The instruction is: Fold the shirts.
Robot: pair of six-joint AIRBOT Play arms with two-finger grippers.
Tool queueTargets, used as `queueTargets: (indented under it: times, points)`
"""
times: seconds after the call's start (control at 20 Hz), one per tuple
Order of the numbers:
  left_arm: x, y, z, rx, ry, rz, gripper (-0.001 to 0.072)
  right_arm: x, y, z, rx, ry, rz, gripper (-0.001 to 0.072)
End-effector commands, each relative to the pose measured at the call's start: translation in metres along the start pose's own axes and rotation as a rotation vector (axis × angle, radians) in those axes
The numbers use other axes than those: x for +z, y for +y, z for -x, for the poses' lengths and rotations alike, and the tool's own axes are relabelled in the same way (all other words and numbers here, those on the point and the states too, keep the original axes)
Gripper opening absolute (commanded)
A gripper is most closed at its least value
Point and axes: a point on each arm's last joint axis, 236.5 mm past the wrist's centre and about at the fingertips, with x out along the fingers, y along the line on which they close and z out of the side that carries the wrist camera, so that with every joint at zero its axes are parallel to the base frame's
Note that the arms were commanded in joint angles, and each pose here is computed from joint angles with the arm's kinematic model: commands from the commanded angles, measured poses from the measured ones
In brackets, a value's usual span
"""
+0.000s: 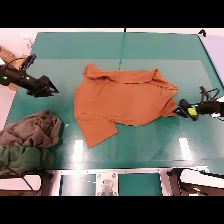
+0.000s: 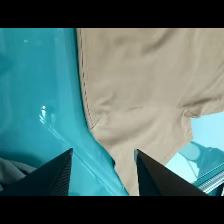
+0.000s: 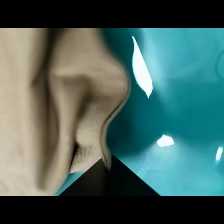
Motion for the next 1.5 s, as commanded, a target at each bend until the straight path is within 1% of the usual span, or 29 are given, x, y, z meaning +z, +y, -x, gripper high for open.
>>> queueTargets:
  times: [0.0,0.1,0.2,0.4,0.6,0.7,0.75,0.85,1.0,1.15,1.3,1.35,1.45]
  points:
    - [-0.021,0.013,-0.018,0.013,0.060,0.092,0.0443,0.005,-0.043,0.040,-0.150,-0.040,-0.082,0.0015]
    - [-0.044,0.022,-0.053,0.004,0.105,0.161,0.0442,0.003,-0.044,0.039,-0.149,-0.034,-0.084,0.0015]
    - [-0.058,0.030,-0.093,0.015,0.093,0.196,0.0442,0.005,-0.041,0.038,-0.146,-0.041,-0.076,0.0015]
    - [-0.054,0.015,-0.144,-0.005,-0.025,0.164,0.0442,0.005,-0.040,0.038,-0.143,-0.041,-0.077,0.0015]
    - [-0.066,-0.001,-0.176,-0.029,0.031,0.168,0.0435,0.005,-0.038,0.037,-0.133,-0.040,-0.081,0.0014]
    - [-0.061,-0.010,-0.175,-0.062,0.022,0.158,0.0146,0.003,-0.035,0.037,-0.125,-0.030,-0.078,0.0014]
    - [-0.057,-0.018,-0.170,-0.081,0.031,0.105,0.0016,0.003,-0.035,0.037,-0.123,-0.030,-0.079,0.0014]
    - [-0.047,-0.040,-0.153,-0.125,0.050,0.042,0.0016,0.002,-0.026,0.037,-0.090,-0.026,-0.089,0.0013]
    - [-0.014,-0.088,-0.096,-0.164,-0.018,-0.086,0.0015,0.006,0.014,0.059,0.031,-0.034,-0.045,0.0014]
    - [0.019,-0.165,0.015,-0.193,-0.257,-0.258,0.0016,0.024,0.083,0.133,0.177,-0.174,0.057,0.0014]
    - [0.019,-0.250,0.158,-0.192,-0.597,-0.490,0.0016,0.023,0.179,0.256,0.361,-0.485,0.230,0.0013]
    - [0.010,-0.276,0.211,-0.169,-0.730,-0.573,0.0016,0.015,0.206,0.303,0.397,-0.615,0.283,0.0014]
    - [-0.024,-0.319,0.309,-0.130,-0.990,-0.696,0.0017,-0.012,0.243,0.390,0.413,-0.877,0.385,0.0014]
